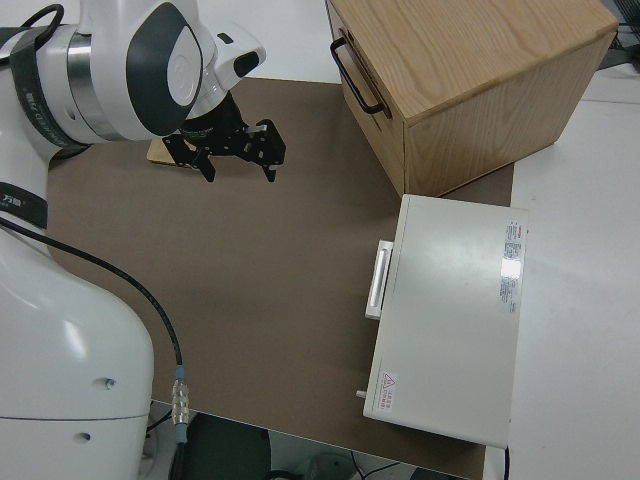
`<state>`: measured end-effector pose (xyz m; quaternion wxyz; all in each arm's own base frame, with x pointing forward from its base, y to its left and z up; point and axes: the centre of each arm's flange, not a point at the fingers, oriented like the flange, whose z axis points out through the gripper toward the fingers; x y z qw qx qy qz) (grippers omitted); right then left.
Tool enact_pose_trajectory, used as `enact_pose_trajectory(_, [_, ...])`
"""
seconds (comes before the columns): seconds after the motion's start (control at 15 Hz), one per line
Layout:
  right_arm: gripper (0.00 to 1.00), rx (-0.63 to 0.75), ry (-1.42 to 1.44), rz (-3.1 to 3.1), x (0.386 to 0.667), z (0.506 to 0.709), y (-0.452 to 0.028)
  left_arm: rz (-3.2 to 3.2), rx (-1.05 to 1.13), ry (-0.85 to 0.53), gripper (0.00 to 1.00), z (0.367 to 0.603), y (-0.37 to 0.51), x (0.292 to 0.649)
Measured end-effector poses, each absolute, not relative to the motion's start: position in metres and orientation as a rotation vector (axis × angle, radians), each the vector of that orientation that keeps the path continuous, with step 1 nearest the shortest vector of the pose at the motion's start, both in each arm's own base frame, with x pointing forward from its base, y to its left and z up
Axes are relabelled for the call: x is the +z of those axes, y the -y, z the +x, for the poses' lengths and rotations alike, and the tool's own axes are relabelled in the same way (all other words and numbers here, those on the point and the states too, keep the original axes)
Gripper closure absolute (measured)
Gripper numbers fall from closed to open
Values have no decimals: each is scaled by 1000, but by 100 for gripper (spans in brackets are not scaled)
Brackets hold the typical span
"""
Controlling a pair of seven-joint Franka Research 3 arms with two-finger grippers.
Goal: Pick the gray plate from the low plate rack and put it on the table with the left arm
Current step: 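Lower the left gripper to the gray plate in the low rack, then grasp the rim of the gray plate with the left gripper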
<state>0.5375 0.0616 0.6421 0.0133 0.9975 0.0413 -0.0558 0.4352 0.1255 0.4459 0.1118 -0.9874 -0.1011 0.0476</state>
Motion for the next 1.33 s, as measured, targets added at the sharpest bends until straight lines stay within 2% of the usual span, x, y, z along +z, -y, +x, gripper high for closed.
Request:
enact_pose_trajectory(0.07, [1, -174, -129, 3108, 642, 537, -62, -2897, 136, 294, 86, 436, -125, 446])
enact_pose_trajectory(0.13, [1, -174, -129, 3108, 642, 537, -62, -2896, 132, 289, 88, 436, -123, 448])
enact_pose_trajectory(0.6, [1, -174, -129, 3108, 642, 537, -62, -2886, 135, 279, 88, 439, -120, 457])
enact_pose_trajectory(1.07, [1, -174, -129, 3108, 642, 537, -62, -2858, 174, 317, 88, 445, -117, 531])
enact_pose_trajectory(1.33, [1, -174, -129, 3108, 642, 537, -62, -2899, 175, 301, 88, 448, -100, 542])
